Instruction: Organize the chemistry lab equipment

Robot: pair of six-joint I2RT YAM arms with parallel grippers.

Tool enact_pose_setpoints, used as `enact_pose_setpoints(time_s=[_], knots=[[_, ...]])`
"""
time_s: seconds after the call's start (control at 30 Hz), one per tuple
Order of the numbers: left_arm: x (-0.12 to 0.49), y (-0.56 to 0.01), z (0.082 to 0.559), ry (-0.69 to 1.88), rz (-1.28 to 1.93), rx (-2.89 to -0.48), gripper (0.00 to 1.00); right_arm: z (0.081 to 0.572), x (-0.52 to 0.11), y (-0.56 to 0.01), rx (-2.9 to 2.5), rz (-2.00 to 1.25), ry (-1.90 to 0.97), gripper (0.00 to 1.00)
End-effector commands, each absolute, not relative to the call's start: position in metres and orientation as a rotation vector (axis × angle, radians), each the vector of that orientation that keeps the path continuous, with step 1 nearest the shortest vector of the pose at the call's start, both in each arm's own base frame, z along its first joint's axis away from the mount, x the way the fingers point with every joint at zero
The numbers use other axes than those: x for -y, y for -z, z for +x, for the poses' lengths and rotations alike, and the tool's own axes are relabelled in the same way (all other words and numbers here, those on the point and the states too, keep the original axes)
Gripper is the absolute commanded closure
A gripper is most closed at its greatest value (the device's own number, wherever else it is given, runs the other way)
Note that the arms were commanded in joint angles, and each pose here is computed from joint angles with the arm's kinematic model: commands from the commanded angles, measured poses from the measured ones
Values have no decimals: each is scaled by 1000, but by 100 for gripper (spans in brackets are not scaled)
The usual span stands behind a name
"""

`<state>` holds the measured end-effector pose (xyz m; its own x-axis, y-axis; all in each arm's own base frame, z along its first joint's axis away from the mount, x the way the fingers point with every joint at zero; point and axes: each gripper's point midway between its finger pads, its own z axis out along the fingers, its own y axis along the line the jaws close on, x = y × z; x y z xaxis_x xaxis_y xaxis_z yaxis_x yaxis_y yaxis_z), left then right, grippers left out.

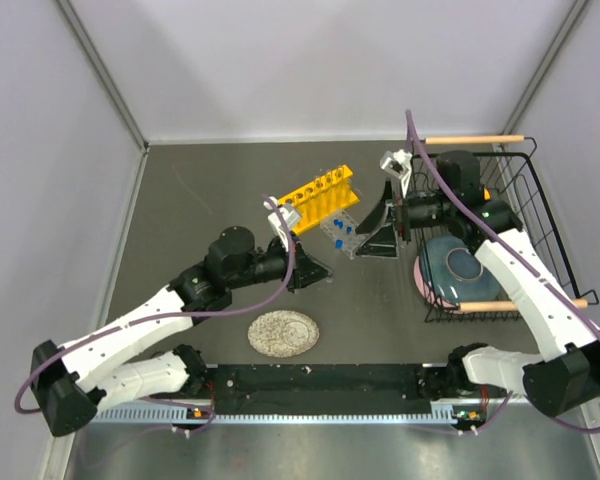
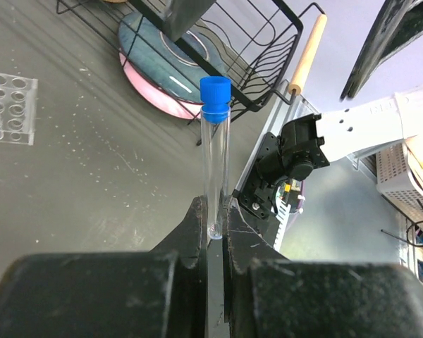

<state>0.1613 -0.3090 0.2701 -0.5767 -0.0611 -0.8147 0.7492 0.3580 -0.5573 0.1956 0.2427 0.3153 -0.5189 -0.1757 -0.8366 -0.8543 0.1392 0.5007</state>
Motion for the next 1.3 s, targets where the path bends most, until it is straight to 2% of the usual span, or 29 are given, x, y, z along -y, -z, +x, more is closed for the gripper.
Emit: enact_pose_setpoints(time_s=[0.0,0.27,0.57,0.67,0.77,0.8,0.83,0.87,0.9,1.0,1.13,1.27], knots=[[328,-310,171,1294,612,-1706,100,190,-252,-314,-1821,-992,-1459,6],[341,-301,171,1264,653,-1745,100,186,-261,-304,-1873,-996,-1473,21],[344,-295,167,1257,698,-1758,100,190,-264,-300,-1913,-975,-1495,44],[345,-293,167,1251,704,-1762,100,189,-266,-300,-1919,-975,-1517,57],[344,-290,167,1242,710,-1767,100,190,-267,-301,-1922,-973,-1525,75],[344,-289,168,1237,710,-1768,100,190,-267,-301,-1920,-976,-1523,84],[344,-287,169,1233,711,-1772,98,190,-267,-301,-1915,-978,-1519,87],[342,-288,171,1219,692,-1770,89,192,-266,-301,-1912,-977,-1502,91],[339,-281,171,1201,684,-1802,66,192,-266,-301,-1910,-978,-1493,92],[324,-276,182,1121,592,-1818,24,202,-264,-293,-1910,-976,-1396,93],[288,-259,194,964,471,-1855,1,226,-256,-268,-1925,-988,-1188,93],[238,-252,208,809,321,-1891,1,270,-242,-236,-1925,-969,-885,92]])
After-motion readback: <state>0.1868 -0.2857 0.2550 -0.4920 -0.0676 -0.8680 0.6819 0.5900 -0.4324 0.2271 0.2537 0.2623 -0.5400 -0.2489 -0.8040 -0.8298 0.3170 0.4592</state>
